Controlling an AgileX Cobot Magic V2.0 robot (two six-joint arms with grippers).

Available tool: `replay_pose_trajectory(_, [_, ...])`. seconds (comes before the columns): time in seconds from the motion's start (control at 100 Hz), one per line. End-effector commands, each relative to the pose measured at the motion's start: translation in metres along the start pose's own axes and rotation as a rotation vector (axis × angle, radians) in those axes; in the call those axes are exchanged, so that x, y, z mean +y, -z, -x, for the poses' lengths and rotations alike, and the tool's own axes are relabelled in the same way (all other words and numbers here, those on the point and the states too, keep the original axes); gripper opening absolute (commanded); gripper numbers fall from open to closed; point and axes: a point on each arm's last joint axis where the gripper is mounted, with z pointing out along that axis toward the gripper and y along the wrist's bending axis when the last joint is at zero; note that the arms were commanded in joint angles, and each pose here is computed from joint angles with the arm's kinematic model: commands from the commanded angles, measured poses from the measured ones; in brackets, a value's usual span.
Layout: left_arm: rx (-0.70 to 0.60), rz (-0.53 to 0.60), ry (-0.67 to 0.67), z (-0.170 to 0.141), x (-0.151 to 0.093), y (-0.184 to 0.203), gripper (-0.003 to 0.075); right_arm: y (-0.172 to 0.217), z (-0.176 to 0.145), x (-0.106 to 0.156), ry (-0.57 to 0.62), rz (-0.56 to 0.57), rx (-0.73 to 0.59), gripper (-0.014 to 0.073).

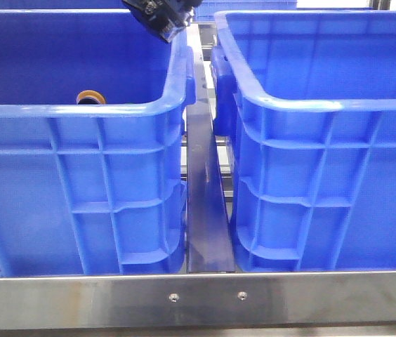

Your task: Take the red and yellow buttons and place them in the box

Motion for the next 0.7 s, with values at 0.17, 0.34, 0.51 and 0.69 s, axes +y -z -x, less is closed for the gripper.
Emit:
replay_pose_trajectory(0.17, [-0.113,0.006,0.001,0.016,-0.006,0.016,0.0093,0.01,0.026,0.047,-0.089,0.421,-0.102,0.0507])
replay_pose_trajectory(0.34, [-0.113,0.006,0.001,0.016,-0.006,0.016,0.0093,0.001,0.031,0.071,-0.16,0.674,-0.07,0.0507])
replay_pose_trajectory(0.51, [-0.113,0.006,0.001,0.016,-0.006,0.016,0.0093,-0.016,0.032,0.092,-0.209,0.865,0.021,0.0507])
replay_pose_trajectory(0.69, [-0.113,0.006,0.001,0.016,-0.006,0.016,0.0093,-0.04,0.025,0.112,-0.209,0.957,0.112,0.0507])
